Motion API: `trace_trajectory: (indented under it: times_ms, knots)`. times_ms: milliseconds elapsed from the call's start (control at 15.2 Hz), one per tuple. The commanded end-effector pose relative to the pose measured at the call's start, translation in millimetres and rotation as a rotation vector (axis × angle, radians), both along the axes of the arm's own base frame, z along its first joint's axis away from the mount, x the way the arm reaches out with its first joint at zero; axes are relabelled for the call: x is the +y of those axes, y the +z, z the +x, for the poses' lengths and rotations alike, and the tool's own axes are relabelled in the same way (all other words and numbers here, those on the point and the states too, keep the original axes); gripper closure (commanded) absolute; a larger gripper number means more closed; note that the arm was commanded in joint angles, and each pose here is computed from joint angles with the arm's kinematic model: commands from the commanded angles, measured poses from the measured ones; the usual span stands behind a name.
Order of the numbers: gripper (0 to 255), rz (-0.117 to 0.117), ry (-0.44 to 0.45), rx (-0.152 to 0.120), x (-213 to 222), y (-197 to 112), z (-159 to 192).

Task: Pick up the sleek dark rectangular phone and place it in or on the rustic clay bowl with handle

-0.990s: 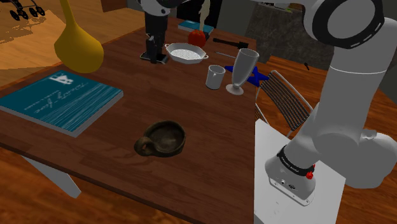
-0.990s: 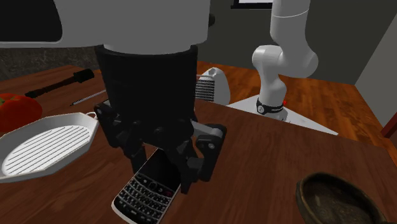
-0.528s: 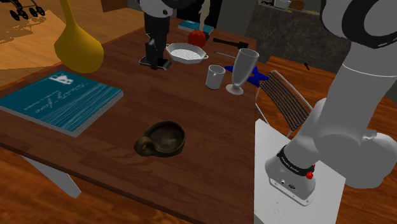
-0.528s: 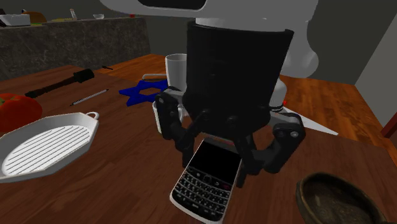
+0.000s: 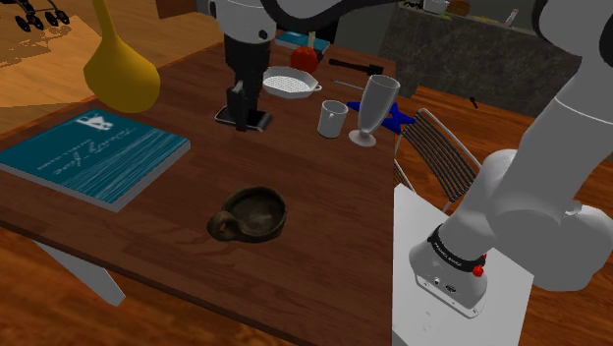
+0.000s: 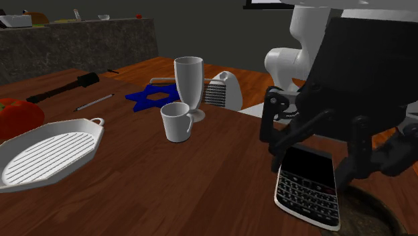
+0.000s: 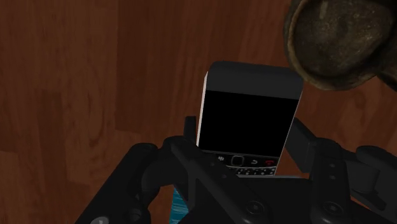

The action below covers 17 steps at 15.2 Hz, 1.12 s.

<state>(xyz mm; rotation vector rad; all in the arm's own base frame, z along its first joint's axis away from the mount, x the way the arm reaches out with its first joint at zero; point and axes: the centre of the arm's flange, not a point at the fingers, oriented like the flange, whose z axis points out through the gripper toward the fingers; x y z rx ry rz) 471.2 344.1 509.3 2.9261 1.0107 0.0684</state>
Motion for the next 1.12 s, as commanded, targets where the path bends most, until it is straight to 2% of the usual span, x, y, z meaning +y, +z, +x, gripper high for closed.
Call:
trace_trajectory:
  times_ms: [0,594,1056]
  knots:
    - [255,0.000,-0.001,0.000,14,-2,-26]
    - [255,0.000,-0.001,0.000,71,0,-130]
    - [255,0.000,-0.001,0.000,75,-32,-136]
